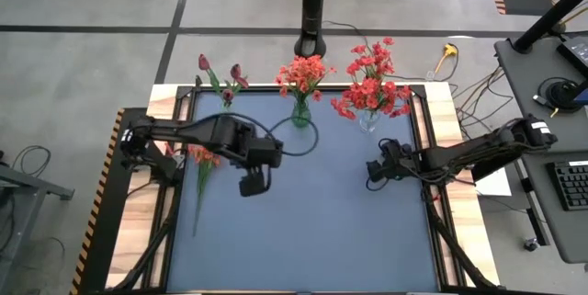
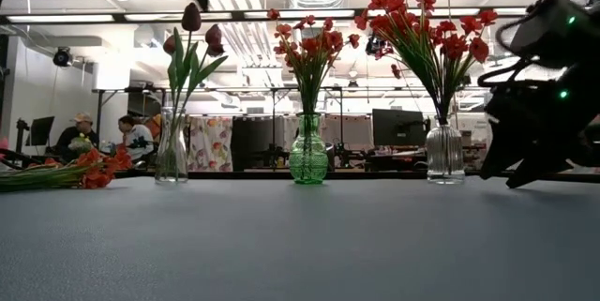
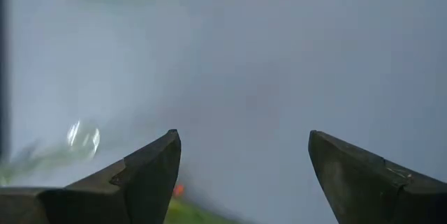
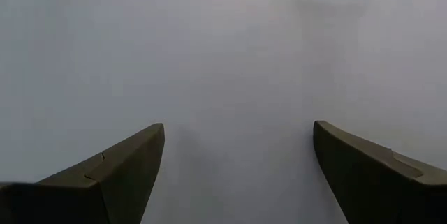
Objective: Sort flowers into vase by color
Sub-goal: Put the orange flowers into the green vase
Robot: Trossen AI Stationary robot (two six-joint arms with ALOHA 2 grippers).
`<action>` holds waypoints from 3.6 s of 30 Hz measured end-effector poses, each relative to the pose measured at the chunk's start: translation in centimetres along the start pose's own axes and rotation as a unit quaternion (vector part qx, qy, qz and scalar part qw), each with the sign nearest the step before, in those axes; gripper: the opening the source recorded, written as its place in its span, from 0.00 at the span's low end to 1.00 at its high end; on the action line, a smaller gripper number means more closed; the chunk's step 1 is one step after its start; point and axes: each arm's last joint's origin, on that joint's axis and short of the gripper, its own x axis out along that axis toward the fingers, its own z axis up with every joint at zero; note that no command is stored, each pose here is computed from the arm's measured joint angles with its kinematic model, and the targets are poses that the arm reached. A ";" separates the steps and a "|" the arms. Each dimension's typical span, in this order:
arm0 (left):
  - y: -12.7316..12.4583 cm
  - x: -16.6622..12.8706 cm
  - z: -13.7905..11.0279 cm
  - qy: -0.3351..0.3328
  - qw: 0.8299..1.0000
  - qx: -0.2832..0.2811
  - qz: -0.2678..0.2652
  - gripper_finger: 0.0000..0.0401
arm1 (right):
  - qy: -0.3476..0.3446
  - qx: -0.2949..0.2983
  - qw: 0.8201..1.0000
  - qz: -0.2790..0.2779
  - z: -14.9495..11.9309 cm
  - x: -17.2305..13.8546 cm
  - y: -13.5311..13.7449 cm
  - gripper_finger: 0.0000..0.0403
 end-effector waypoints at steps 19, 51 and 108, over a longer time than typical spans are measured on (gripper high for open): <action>2.0 5.9 -11.8 0.108 0.926 -0.339 0.130 0.74 | 0.012 -0.141 0.982 0.125 0.3 -3.0 5.3 0.88; 1.4 18.3 -17.7 0.200 0.832 -0.491 0.165 0.57 | 0.026 -0.152 0.981 0.120 0.0 -2.7 5.3 0.88; -6.3 5.8 -7.9 -0.228 0.965 -0.041 -0.119 0.00 | -0.008 -0.221 0.958 0.184 0.0 -3.3 6.6 0.88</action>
